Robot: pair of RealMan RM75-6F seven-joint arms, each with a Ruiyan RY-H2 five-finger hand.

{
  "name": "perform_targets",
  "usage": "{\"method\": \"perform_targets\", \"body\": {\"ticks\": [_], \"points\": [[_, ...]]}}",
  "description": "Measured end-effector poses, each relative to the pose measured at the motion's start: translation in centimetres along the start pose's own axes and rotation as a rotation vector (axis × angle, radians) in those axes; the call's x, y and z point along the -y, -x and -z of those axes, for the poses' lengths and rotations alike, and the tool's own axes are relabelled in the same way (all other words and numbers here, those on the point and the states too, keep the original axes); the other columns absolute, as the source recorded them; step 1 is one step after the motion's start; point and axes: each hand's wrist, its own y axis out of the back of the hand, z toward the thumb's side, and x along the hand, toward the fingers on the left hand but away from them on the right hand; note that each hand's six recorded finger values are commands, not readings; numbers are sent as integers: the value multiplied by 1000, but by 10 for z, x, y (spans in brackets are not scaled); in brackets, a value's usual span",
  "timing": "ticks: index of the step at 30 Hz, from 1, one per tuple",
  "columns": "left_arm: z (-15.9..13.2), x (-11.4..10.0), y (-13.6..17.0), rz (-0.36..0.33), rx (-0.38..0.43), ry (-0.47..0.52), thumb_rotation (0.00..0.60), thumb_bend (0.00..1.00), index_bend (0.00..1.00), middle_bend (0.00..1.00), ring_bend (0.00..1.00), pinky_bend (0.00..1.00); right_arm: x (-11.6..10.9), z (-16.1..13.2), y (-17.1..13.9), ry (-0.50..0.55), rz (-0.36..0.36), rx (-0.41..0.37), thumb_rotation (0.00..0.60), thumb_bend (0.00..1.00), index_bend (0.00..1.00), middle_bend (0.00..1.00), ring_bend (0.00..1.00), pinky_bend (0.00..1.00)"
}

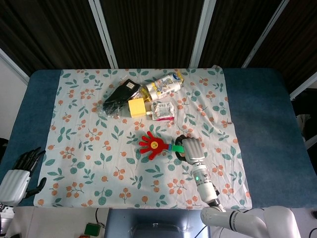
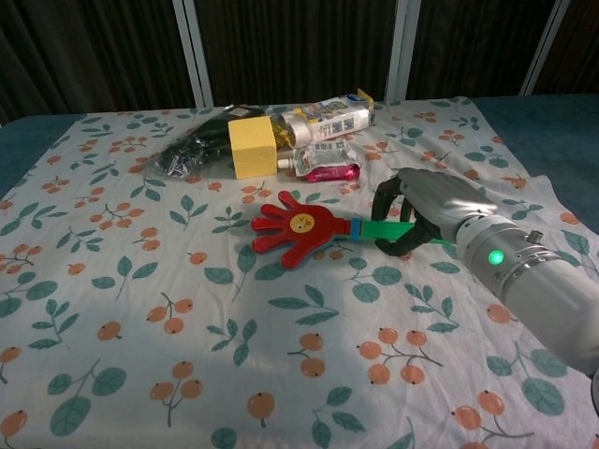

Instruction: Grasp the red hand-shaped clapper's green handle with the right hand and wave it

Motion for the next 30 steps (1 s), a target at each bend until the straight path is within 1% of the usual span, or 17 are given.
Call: {"method": "perform_targets", "body": {"ticks": [6, 9, 11, 15, 18, 21, 24, 27, 30], "points": [[1, 0, 0, 0, -5, 1, 600, 403, 0, 0, 0, 101, -1, -1, 0, 17, 9, -2, 600, 483, 839, 625, 686, 750], [1, 0, -1, 1, -4, -1, 600, 404, 0, 0, 0, 103, -2, -1, 0, 31, 17, -4, 600, 490, 868, 690, 760, 803], [1, 0, 0, 2, -5, -2, 600, 404, 0, 0, 0, 105, -3, 0, 0, 45, 18, -1, 600, 493, 874, 715, 785, 820], [1, 1, 0, 5, -7, -3, 600, 404, 0, 0, 0, 108, -3, 2, 0, 79, 18, 6, 600, 495, 916, 752, 821, 839], [1, 1, -1, 7, -10, -5, 600, 405, 0, 0, 0, 109, -4, 3, 0, 126, 17, 8, 600, 504, 938, 776, 846, 850], [1, 2, -1, 11, -11, -6, 600, 404, 0, 0, 0, 110, -5, 3, -2, 192, 17, -3, 600, 511, 940, 794, 867, 866], [1, 2, -2, 11, -14, -8, 600, 405, 0, 0, 0, 111, -10, -2, -6, 281, 41, -42, 600, 529, 940, 815, 890, 891], [2, 2, -2, 10, -20, -13, 600, 403, 0, 0, 0, 113, -17, -9, -13, 419, 77, -102, 600, 559, 935, 826, 901, 903], [2, 3, -3, 11, -27, -21, 600, 403, 0, 0, 0, 113, -27, -16, -23, 605, 106, -183, 600, 565, 932, 826, 901, 904]]}}
